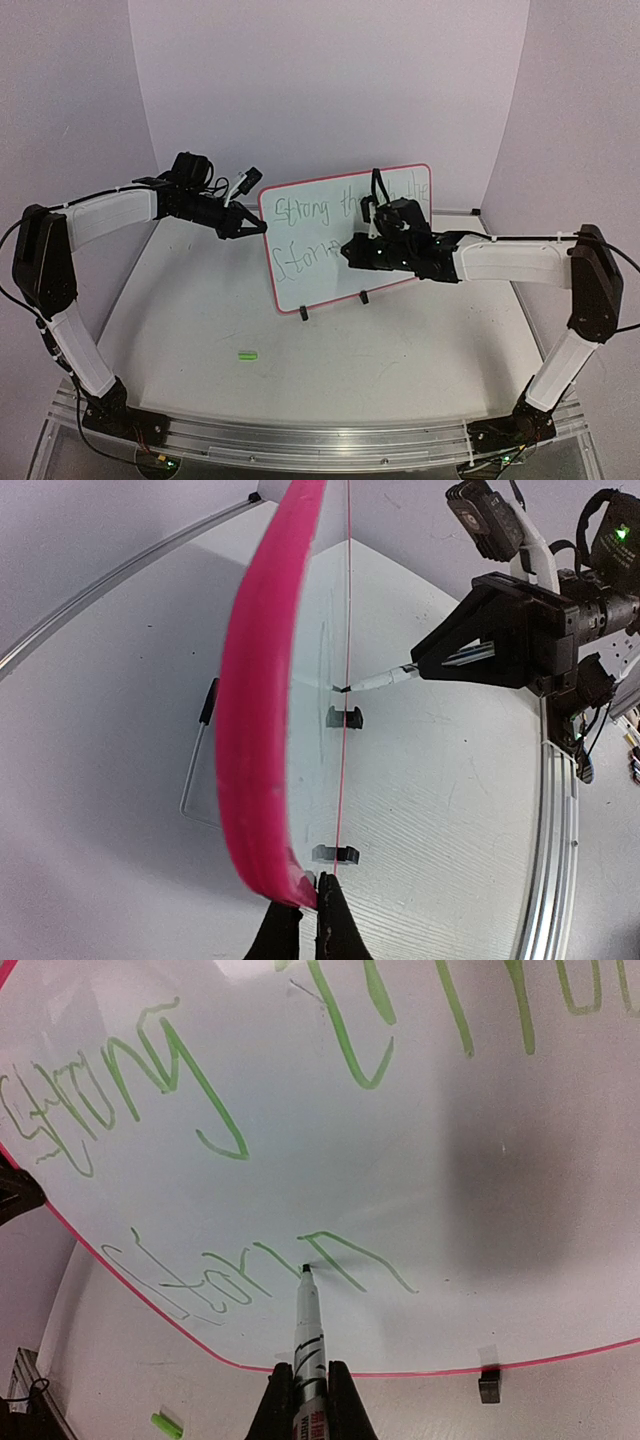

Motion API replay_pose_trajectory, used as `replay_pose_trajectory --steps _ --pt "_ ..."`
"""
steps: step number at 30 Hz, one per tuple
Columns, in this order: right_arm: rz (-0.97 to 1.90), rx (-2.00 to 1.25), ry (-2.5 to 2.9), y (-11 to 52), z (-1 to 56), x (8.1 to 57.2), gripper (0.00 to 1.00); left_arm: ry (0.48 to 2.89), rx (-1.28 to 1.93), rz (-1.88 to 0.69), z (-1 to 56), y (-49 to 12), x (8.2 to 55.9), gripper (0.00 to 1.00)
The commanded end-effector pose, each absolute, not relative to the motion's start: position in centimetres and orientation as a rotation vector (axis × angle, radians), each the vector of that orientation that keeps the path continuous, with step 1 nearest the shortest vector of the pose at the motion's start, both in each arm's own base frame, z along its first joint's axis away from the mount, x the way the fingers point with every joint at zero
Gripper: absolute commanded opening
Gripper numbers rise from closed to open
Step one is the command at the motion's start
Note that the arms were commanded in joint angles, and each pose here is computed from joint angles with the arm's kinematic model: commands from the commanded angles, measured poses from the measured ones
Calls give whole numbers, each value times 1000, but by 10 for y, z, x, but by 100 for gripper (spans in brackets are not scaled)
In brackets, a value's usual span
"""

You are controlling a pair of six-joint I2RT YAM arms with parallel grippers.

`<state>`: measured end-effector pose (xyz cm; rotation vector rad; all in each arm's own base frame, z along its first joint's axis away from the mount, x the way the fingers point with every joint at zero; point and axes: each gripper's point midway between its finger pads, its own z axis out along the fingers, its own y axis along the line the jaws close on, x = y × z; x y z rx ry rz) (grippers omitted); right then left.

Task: Write a sentence on the whiteboard
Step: Write a sentence at the center of the board.

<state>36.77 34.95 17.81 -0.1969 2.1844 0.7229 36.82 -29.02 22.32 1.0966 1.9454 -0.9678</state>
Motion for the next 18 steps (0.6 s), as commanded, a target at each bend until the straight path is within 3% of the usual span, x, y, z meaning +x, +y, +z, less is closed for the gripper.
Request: replay_pose_trajectory --steps 1,18 --pt "719 -150 2066 344 222 380 0 2036 1159 -906 197 -288 356 0" --pt "721 -143 2049 343 229 380 0 2036 1160 -909 197 -288 355 0"
